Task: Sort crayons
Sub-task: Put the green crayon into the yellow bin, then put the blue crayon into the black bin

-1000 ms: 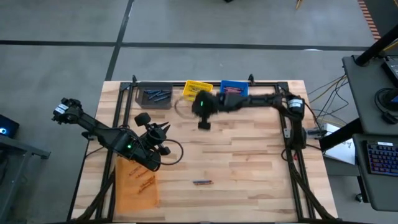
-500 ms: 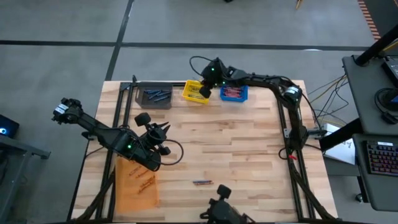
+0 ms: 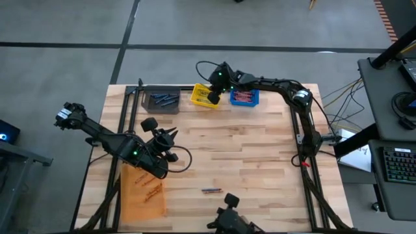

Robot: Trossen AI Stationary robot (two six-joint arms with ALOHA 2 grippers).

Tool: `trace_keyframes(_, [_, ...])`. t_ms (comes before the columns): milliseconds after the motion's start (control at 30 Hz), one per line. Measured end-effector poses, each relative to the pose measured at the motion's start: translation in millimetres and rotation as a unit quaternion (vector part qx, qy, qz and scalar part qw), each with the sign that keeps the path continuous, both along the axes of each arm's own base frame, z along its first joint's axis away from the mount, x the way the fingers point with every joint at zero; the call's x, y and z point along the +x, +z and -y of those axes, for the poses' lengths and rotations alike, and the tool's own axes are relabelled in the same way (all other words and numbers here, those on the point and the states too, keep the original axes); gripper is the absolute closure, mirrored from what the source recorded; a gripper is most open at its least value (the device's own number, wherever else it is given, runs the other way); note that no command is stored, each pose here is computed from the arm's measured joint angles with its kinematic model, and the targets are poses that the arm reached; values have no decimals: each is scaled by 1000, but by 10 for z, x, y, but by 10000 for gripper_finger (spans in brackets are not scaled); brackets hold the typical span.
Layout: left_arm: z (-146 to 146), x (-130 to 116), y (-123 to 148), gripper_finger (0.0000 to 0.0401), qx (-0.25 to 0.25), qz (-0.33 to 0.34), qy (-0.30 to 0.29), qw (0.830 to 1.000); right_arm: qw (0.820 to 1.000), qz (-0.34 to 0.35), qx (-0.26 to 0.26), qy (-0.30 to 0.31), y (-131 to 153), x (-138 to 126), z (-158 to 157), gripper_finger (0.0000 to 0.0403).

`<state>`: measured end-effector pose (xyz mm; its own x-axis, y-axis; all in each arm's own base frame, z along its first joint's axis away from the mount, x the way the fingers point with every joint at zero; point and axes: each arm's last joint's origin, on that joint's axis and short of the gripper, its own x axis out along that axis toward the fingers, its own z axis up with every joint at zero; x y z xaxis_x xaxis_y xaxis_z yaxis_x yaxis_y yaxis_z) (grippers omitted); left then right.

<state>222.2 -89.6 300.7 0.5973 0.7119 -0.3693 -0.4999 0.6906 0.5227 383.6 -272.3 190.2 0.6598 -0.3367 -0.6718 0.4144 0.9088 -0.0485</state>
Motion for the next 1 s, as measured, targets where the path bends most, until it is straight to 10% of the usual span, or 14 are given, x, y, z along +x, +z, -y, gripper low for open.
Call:
trace_keyframes(433, [3, 10, 5, 362, -4, 6, 0, 1000, 1000, -2, 27, -8, 124, -14, -43, 284])
trace_keyframes(633, [30, 35, 0, 362, -42, 4, -19, 999, 988, 19, 149, 39, 507, -109, -260, 282])
trace_keyframes(800, [88, 82, -16, 362, -110, -16, -71, 991, 961, -8, 265, 86, 795, -227, -690, 297])
trace_keyframes(1000, [154, 143, -117, 362, -173, -10, -120, 978, 940, -56, 283, 181, 951, -226, -1615, 316])
